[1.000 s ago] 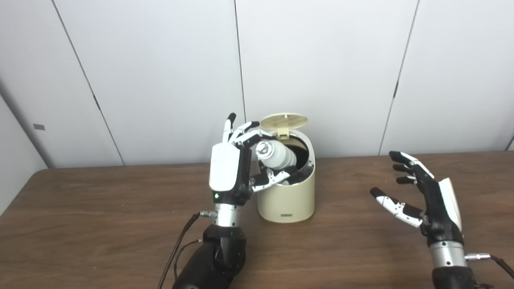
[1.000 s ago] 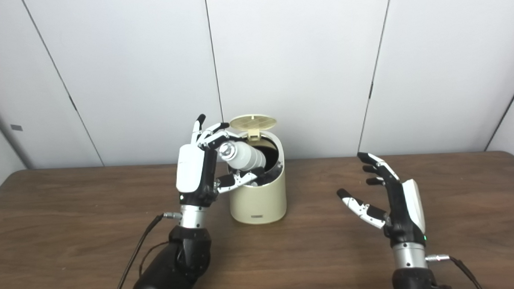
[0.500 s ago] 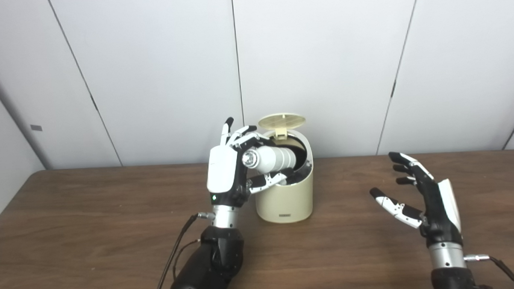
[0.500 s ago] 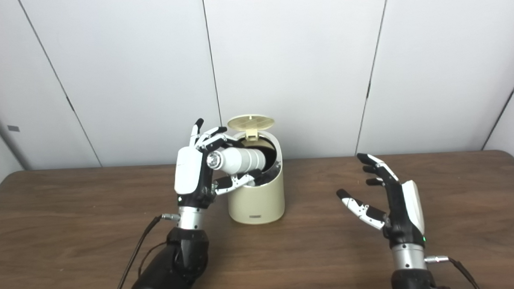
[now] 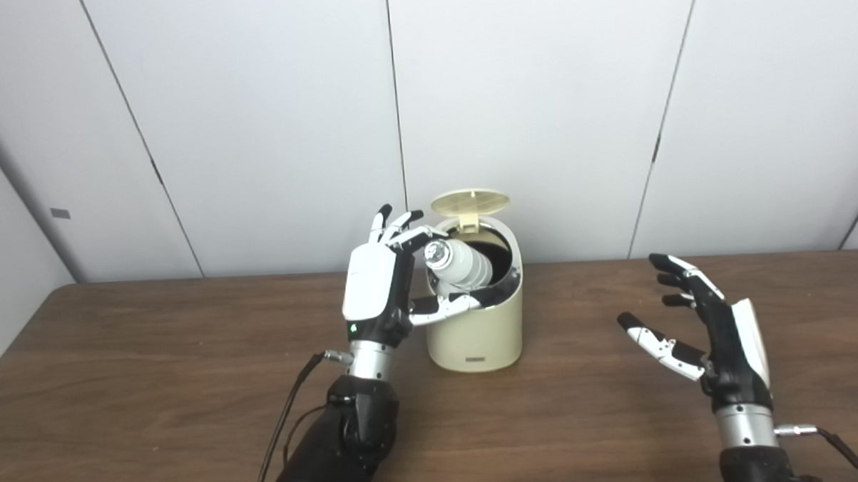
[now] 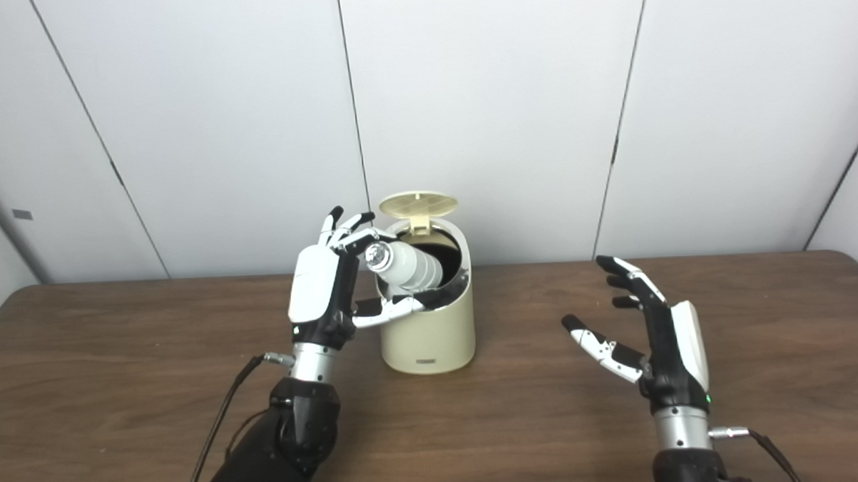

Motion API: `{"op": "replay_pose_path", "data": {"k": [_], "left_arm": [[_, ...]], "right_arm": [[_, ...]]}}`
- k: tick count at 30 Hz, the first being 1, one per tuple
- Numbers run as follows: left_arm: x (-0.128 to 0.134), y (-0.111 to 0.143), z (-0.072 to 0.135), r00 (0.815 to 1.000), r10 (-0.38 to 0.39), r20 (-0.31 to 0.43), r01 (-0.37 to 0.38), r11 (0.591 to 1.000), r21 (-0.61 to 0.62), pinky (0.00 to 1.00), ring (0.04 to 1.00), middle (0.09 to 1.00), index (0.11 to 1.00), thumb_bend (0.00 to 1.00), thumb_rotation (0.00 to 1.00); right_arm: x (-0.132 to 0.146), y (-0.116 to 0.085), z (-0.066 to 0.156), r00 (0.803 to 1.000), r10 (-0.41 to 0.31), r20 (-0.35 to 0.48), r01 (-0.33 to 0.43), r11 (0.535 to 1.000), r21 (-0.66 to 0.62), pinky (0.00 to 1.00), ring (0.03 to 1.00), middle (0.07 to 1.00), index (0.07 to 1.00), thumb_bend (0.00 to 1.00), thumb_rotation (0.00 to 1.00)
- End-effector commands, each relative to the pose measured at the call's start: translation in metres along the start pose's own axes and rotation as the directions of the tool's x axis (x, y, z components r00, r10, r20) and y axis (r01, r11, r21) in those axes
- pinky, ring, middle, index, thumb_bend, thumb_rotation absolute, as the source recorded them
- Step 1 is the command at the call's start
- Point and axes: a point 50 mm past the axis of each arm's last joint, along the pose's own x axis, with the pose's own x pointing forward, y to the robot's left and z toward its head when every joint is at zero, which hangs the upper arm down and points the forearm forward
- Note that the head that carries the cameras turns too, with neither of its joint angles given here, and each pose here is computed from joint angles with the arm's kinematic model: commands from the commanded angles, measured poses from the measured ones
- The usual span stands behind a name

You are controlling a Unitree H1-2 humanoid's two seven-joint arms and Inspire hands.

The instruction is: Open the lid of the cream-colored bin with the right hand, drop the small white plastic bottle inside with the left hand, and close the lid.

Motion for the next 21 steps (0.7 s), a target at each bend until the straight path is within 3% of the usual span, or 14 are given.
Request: {"op": "replay_pose_path", "data": {"k": [1,8,17,21], "left_arm": [[0.0161,0.0073,0.0082,0.999,0.040,0.033,-0.040,0.999,0.007,1.00,0.847,0.539,0.548,1.00,0.80],[0.0167,0.0065,0.0084,0.998,0.049,0.032,-0.049,0.999,-0.004,1.00,0.831,0.481,0.548,1.00,0.77],[0.0175,0.0070,0.0097,0.999,0.033,0.017,-0.033,0.999,-0.001,1.00,0.843,0.536,0.556,1.00,0.81],[0.0171,0.0083,0.0105,1.000,0.024,0.015,-0.024,1.000,0.008,1.00,0.842,0.540,0.562,1.00,0.92]], "right_arm": [[0.0114,-0.0036,0.0112,0.998,-0.035,0.055,0.034,0.999,0.012,0.68,0.790,0.816,0.782,0.38,0.27],[0.0107,-0.0037,0.0119,0.998,-0.035,0.058,0.034,0.999,0.014,0.67,0.783,0.812,0.785,0.38,0.29],[0.0107,-0.0030,0.0115,0.998,-0.036,0.056,0.036,0.999,0.016,0.66,0.782,0.814,0.785,0.38,0.27],[0.0105,-0.0027,0.0119,0.998,-0.035,0.054,0.034,0.999,0.017,0.66,0.776,0.811,0.788,0.38,0.26]]}}
